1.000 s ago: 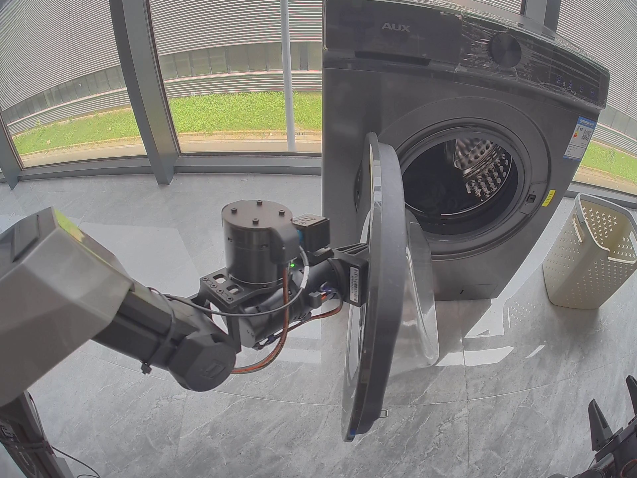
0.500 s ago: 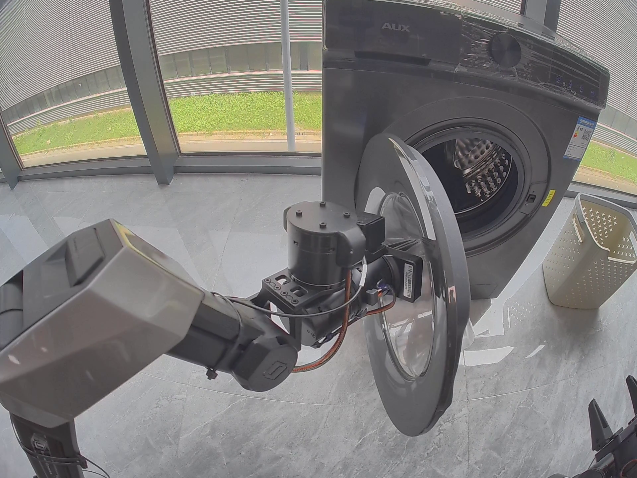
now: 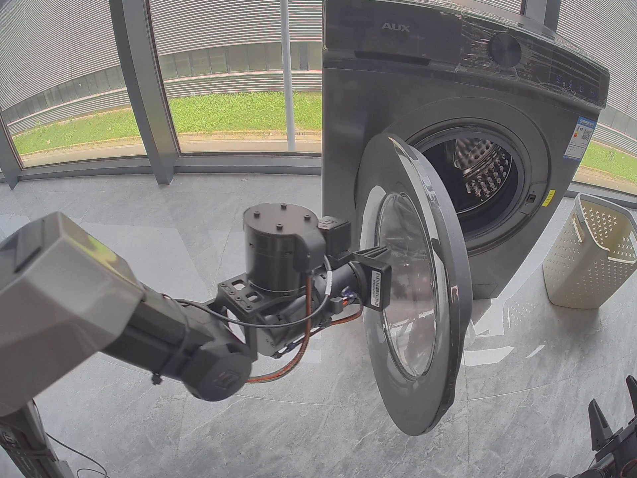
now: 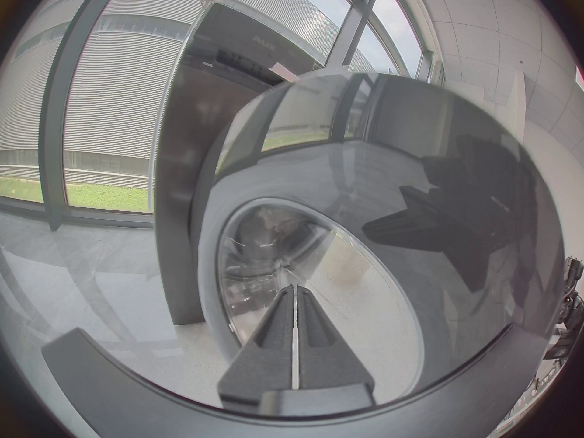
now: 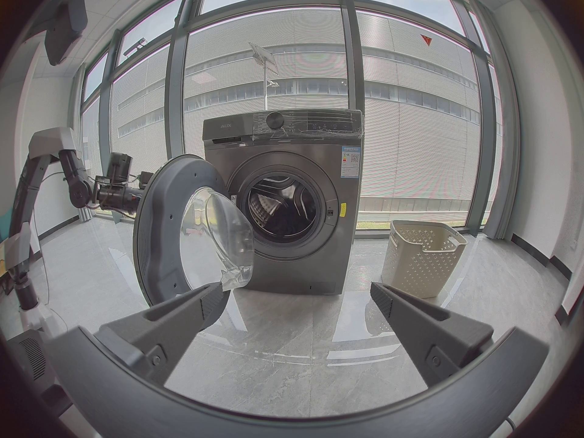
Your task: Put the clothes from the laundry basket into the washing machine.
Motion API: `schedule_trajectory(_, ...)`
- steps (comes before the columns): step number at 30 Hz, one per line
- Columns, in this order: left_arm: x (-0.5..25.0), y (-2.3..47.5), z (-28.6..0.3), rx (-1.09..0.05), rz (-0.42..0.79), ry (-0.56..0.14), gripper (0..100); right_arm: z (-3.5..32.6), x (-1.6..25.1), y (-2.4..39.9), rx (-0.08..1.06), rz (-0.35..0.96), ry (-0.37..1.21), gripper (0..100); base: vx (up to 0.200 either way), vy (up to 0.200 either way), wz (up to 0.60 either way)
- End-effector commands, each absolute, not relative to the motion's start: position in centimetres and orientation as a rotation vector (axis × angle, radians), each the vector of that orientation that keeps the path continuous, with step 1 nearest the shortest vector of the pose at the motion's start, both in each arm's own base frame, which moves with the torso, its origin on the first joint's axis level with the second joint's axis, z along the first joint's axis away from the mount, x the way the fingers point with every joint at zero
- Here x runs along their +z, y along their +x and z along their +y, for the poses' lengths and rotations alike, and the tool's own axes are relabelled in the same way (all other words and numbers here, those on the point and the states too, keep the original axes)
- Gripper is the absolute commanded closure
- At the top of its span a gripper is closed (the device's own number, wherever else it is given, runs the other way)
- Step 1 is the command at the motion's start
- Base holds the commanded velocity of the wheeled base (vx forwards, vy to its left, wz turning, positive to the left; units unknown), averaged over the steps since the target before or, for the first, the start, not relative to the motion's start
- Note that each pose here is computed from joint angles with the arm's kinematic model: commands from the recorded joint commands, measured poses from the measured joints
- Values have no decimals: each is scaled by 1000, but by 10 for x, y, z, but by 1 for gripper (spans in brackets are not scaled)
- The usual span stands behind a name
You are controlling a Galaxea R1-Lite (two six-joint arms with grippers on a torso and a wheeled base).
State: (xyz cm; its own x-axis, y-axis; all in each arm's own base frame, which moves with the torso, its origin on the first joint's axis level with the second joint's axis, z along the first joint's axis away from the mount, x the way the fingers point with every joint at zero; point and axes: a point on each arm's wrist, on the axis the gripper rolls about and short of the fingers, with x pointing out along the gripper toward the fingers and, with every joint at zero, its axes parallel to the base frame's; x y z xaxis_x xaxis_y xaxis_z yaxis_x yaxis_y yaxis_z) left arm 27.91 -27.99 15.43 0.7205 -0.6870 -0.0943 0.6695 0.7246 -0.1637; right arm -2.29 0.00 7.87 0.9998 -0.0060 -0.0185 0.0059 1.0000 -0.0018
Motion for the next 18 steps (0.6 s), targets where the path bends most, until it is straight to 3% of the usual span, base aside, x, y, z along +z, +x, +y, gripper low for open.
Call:
schedule_trajectory(1,185,263,-255,-726,91,-133,100,0,76,-24,-6,9,-3,0,0,0,0)
schedule_trajectory(8,207,250,-248,-738,59,-135,100,0,76,-24,-6,9,-5,0,0,0,0)
schedule_trajectory(18,229,265,-270,-763,36,-149,100,0,76,-24,-6,11,-6,0,0,0,0)
